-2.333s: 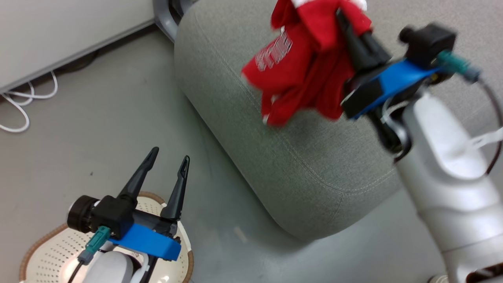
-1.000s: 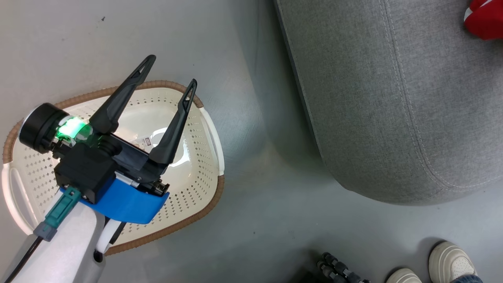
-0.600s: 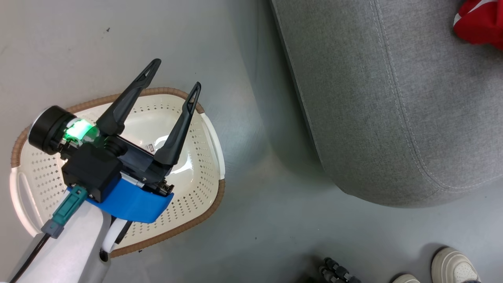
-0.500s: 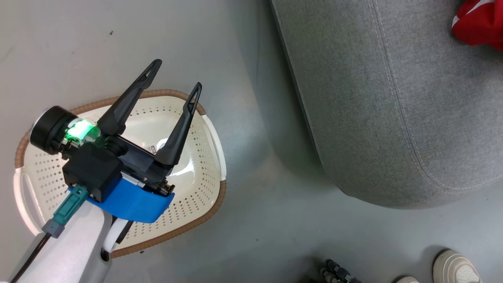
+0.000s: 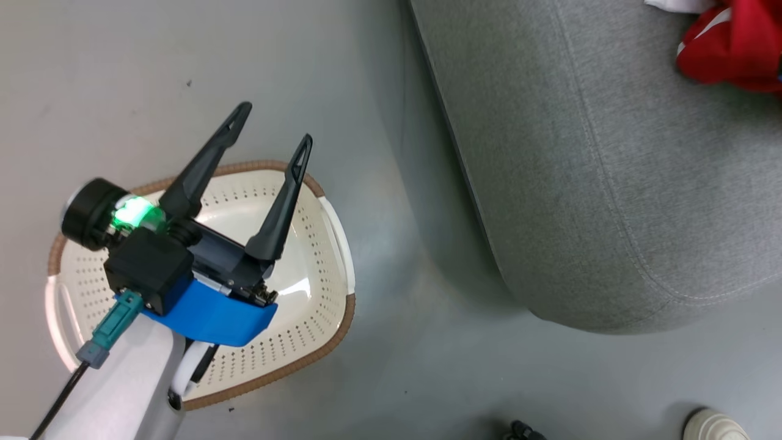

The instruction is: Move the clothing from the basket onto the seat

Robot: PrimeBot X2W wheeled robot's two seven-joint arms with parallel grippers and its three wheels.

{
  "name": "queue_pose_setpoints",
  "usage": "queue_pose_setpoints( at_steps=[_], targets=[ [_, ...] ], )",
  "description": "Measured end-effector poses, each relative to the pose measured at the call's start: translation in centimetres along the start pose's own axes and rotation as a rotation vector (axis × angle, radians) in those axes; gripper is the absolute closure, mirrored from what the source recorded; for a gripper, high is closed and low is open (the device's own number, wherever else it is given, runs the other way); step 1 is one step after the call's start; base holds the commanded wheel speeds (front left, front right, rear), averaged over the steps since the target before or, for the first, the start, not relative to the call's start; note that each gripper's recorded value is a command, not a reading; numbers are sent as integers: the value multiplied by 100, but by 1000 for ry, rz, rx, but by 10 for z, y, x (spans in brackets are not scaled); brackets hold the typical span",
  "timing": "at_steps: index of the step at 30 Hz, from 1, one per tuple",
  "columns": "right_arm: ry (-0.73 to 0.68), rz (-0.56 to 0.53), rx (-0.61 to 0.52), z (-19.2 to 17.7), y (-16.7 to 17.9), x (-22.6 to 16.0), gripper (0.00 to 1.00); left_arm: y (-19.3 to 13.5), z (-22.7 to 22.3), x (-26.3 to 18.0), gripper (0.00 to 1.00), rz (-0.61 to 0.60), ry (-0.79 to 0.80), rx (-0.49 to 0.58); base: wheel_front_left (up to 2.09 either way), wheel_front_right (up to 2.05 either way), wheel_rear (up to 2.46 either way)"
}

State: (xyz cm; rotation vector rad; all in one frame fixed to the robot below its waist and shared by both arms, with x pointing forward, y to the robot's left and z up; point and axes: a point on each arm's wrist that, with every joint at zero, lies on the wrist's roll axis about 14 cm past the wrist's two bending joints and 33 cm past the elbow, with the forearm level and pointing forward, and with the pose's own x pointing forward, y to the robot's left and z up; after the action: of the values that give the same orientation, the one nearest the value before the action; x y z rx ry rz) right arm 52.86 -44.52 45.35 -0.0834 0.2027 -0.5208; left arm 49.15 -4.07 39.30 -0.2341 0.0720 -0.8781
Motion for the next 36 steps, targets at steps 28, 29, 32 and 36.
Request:
queue_pose_setpoints(
  at_steps=[28,29,32,36],
  targets=[
    [-151,305,61,24,62,-156,0,-20,75,-104,0,350,-60,-2,0,0,0],
    [-158,320,67,25,67,-160,0,-19,77,-109,0,366,-63,-2,0,0,0],
    [-150,365,77,20,83,-173,0,-15,80,-124,0,417,-73,-2,0,0,0],
    [-175,398,99,28,94,-186,0,-9,87,-146,0,484,-92,8,0,0,0]
  ],
)
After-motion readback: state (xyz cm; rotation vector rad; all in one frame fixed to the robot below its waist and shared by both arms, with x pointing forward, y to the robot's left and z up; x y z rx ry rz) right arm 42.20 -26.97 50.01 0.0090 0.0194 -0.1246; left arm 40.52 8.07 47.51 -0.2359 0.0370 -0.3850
